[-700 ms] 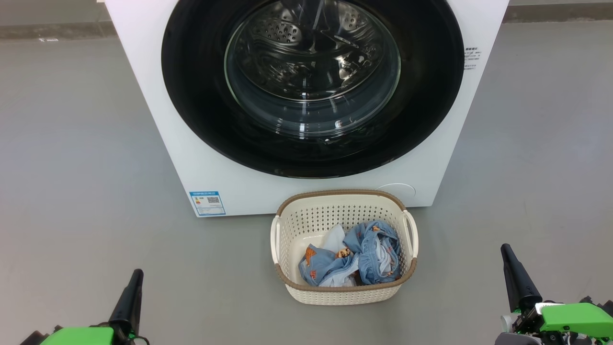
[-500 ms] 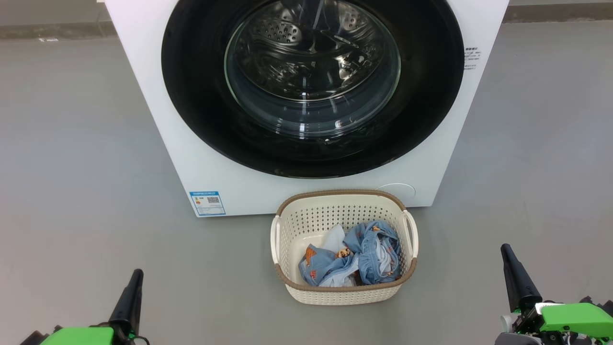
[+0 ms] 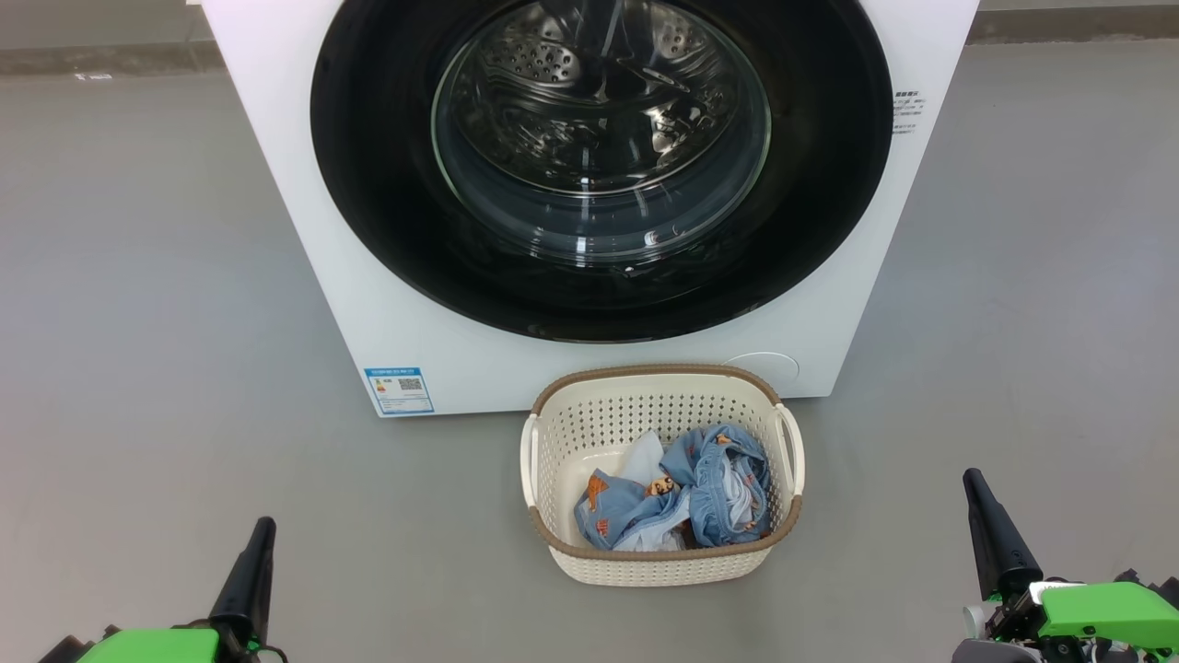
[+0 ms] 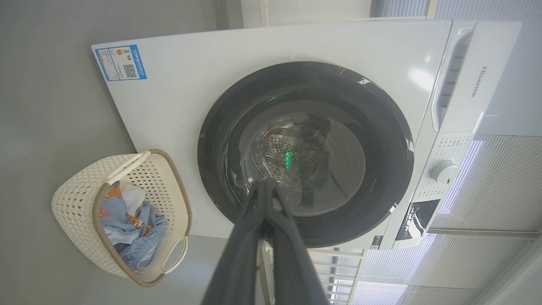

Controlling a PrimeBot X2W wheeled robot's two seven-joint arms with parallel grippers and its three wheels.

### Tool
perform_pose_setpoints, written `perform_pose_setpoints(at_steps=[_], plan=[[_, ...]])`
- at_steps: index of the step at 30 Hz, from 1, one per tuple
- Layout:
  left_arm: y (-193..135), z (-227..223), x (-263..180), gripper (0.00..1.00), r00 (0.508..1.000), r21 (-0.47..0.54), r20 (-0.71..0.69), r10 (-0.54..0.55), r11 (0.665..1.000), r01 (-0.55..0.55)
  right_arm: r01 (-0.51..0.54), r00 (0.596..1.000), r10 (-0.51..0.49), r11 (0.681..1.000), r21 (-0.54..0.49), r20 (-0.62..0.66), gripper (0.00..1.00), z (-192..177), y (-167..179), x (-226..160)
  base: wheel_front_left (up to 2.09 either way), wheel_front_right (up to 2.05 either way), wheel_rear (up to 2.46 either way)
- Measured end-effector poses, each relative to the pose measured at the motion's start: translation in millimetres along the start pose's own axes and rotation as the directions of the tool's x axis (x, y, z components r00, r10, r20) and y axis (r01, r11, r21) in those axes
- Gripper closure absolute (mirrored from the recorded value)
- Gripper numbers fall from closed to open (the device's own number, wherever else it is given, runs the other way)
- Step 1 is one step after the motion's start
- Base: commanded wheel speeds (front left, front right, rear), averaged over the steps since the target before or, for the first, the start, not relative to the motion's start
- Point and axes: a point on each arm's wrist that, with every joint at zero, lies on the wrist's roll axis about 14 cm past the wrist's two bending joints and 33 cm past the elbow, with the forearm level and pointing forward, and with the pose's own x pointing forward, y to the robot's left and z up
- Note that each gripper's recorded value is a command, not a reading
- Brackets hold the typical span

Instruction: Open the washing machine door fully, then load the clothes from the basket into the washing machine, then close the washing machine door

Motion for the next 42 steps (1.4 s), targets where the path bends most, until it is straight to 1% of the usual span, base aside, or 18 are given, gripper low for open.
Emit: perform_pose_setpoints(at_steps=[42], plan=[[0.0,0.0,0.0,1.00,1.000,0.000,0.000,0.000,1.000,0.000,0.000,1.000,0.000,1.000,0.000,0.000,1.00,-0.1,0.0,0.0,0.00,0.00,0.00]])
